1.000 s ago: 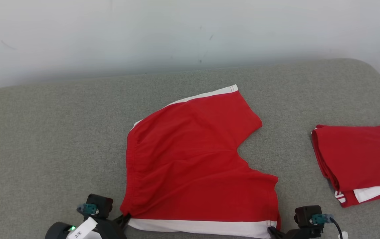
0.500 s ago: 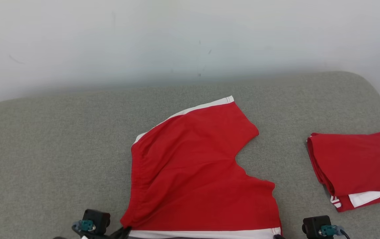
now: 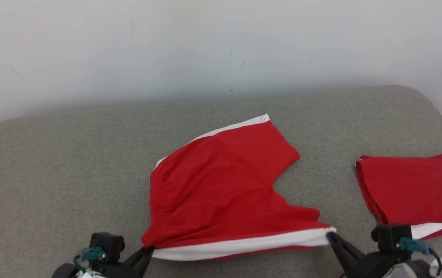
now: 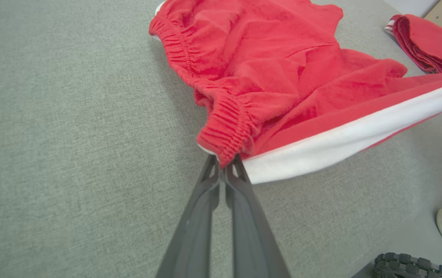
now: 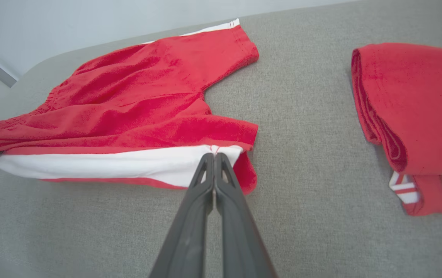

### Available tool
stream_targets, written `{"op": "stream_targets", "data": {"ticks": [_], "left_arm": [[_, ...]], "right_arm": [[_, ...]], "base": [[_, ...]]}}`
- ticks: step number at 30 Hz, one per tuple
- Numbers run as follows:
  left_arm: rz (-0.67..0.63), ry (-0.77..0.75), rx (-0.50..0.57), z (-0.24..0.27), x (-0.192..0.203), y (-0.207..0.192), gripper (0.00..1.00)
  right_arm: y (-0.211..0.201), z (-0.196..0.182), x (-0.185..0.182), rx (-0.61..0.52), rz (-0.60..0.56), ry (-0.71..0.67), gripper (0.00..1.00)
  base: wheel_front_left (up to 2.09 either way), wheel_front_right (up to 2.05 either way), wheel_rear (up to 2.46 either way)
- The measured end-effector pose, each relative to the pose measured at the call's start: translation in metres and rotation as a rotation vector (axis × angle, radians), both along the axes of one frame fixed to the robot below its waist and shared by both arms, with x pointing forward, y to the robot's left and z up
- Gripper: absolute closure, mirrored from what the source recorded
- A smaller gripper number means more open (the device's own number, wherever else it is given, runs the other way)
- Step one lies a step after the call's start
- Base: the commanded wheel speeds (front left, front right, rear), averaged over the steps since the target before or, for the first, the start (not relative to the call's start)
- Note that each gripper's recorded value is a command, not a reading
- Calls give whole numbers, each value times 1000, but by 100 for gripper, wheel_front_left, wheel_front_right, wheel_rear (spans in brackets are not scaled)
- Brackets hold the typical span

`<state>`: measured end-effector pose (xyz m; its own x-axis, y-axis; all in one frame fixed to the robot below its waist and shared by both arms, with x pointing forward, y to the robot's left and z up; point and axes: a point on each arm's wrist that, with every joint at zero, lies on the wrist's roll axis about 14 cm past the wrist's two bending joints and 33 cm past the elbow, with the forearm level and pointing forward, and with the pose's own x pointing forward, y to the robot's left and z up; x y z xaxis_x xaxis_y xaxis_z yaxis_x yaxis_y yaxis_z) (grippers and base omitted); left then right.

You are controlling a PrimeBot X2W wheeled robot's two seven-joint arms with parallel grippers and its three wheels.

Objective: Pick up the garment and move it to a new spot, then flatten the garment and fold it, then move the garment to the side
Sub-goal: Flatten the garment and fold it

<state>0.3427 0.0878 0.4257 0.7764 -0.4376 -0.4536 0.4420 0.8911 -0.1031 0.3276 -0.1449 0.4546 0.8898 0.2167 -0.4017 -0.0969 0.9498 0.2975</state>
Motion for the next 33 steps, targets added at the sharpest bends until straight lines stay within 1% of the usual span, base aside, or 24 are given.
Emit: {"op": "stream_targets", "data": {"ticks": [3,9,10,14,17,21,24,26,27,33], "left_arm": [[7,-22,-11,13,13,-4,100],[57,-66,-56,42,49,-16,100],[106,-72,-82,53,68,-19,100],[148,-65,-104,61,91,-24,100],[156,-53,-121,64,107,-31,100],[183,-44,-130,65,129,-34,100],[218,-34,-115,60,146,-24,100],[239,-23,-99,53,154,-17,100],[258,-2,-93,45,160,-13,100],[296,40,-64,24,174,0,100]], "right_arm": [[-2,26,21,-14,20,-85,100],[-7,61,63,-50,44,-182,100],[-6,70,85,-103,82,-201,100],[-4,82,118,-150,112,-229,100],[-1,89,142,-184,140,-244,100],[5,89,171,-228,180,-246,100],[8,85,192,-251,192,-237,100],[10,78,204,-259,201,-221,100],[12,68,214,-263,206,-197,100],[32,37,236,-255,249,-138,100]], "base": [[0,0,0],[0,0,0],[0,0,0],[0,0,0],[0,0,0],[0,0,0],[0,0,0],[0,0,0],[0,0,0],[0,0,0]]}}
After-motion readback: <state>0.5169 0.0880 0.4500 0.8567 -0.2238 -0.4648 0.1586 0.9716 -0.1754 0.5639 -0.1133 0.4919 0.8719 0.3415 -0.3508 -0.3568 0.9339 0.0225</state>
